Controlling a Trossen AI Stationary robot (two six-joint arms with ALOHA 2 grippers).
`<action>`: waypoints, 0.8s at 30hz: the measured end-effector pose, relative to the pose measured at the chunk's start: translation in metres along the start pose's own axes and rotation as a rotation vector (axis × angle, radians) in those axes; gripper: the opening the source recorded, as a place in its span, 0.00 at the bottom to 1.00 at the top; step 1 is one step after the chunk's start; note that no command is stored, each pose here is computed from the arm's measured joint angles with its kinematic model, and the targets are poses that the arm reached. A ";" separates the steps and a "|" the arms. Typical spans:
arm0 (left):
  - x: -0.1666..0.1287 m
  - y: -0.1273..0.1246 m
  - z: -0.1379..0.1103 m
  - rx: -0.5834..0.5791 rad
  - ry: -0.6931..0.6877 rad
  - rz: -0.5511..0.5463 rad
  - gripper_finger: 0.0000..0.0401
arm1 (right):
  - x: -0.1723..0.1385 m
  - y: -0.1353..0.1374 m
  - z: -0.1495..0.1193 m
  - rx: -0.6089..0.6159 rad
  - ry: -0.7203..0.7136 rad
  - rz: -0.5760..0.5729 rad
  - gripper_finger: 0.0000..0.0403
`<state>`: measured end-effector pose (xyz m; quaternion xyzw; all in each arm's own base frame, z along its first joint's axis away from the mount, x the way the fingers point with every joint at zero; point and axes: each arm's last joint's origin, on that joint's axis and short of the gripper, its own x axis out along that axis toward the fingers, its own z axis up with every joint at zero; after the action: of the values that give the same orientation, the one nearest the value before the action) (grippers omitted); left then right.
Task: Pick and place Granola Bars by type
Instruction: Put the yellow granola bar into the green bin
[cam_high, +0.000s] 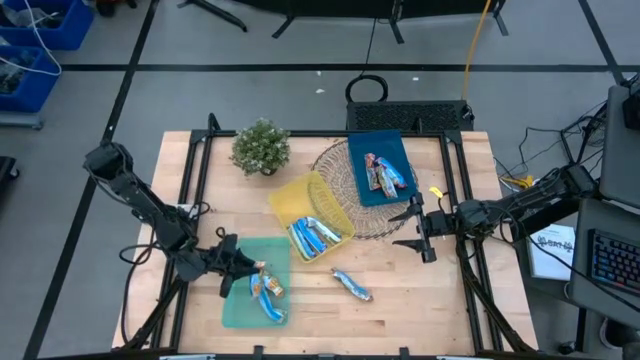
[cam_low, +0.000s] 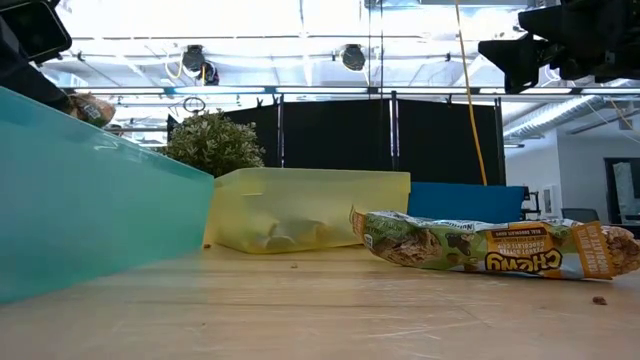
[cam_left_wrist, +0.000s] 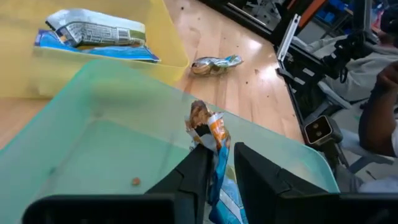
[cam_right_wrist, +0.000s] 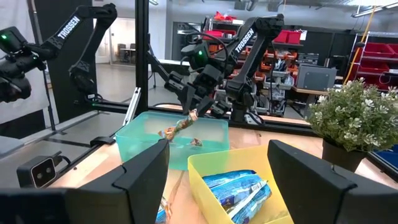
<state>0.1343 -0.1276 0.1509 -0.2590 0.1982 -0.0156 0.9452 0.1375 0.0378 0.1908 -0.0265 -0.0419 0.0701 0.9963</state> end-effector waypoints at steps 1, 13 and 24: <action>0.000 0.000 0.000 0.007 0.000 0.000 0.21 | 0.000 0.000 0.000 0.002 0.000 0.000 0.65; 0.000 -0.005 0.006 0.227 -0.074 -0.016 0.41 | 0.000 0.000 0.000 0.007 0.001 0.001 0.65; -0.001 -0.009 0.007 0.197 -0.057 -0.088 0.58 | 0.000 0.000 0.000 0.007 0.005 0.001 0.65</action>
<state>0.1371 -0.1318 0.1611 -0.1737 0.1574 -0.0689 0.9697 0.1375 0.0379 0.1903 -0.0233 -0.0392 0.0708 0.9965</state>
